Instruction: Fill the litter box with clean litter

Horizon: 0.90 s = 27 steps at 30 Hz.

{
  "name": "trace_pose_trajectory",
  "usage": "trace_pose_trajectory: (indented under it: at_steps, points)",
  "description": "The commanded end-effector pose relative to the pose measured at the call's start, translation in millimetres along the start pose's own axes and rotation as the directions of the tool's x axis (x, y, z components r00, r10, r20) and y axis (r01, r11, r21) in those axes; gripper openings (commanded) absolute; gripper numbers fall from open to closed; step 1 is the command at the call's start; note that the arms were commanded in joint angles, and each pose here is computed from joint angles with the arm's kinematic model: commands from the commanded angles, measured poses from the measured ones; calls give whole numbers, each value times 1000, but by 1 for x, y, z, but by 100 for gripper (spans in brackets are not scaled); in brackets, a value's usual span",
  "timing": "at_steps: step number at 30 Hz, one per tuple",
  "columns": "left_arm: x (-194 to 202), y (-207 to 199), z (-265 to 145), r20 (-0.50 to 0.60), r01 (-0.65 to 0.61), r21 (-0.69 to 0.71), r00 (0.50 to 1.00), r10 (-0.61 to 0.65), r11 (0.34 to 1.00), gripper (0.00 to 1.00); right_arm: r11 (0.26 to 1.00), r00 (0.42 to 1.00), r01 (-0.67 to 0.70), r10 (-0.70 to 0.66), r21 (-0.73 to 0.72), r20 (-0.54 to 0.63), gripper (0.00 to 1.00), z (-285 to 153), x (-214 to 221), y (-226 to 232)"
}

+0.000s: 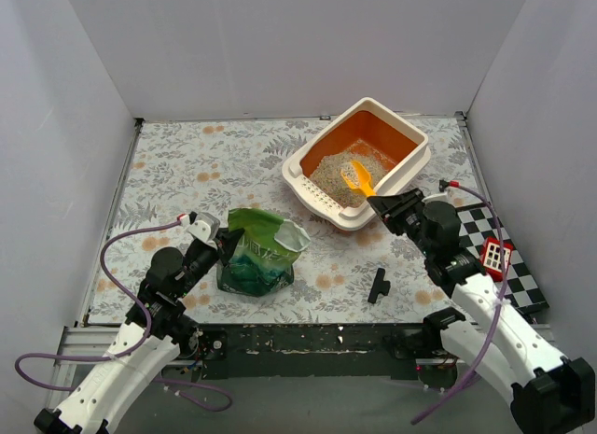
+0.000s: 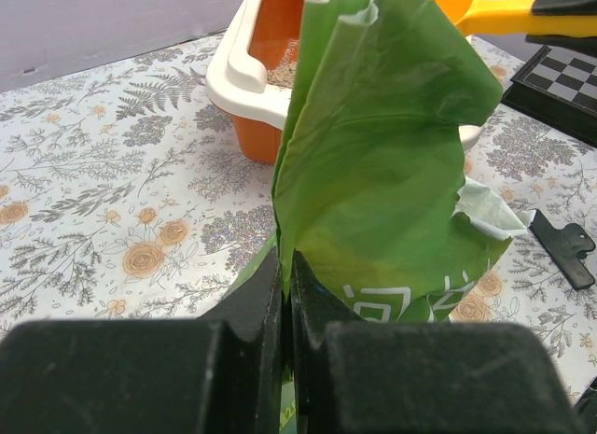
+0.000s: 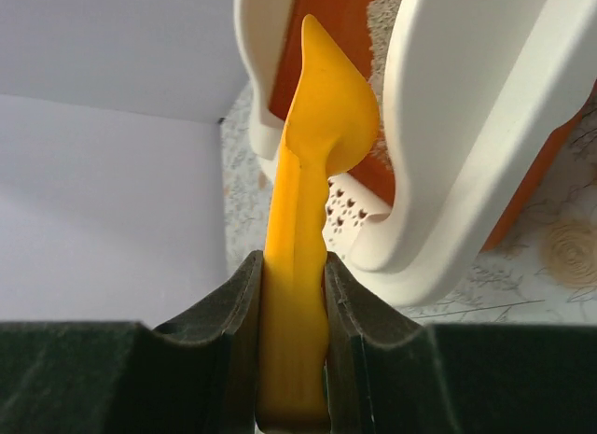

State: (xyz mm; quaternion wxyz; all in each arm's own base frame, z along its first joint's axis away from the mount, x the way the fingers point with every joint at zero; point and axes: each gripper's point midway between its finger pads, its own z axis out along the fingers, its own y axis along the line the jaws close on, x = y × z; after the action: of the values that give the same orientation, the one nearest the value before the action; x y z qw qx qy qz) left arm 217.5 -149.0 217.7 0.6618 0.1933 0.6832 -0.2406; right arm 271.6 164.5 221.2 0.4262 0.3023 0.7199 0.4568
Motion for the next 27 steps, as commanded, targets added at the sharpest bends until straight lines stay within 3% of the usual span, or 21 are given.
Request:
trace_pose_trajectory:
  at_steps: [1, 5, 12, 21, 27]
  points:
    - [-14, 10, -1, 52, -12, -55, 999, 15, 998, 0, 973, 970, 229, -231, 37, 74, 1, 21, -27, 17]
    - [-13, 11, -1, 48, -13, -62, 999, 16, 998, 0, 927, 930, 367, -369, 80, 5, 1, 44, -24, 11]
    - [-11, 13, 0, 40, -17, -70, 999, 20, 997, 0, 779, 799, 599, -568, 183, -196, 1, 80, -26, 12]
    - [-10, 13, 1, 32, -23, -68, 999, 25, 997, 0, 456, 504, 863, -740, 220, -445, 1, 100, -30, 16]
    - [-7, 9, 2, 20, -24, -47, 999, 25, 999, 0, 337, 393, 919, -834, 205, -388, 1, 81, -36, 60]
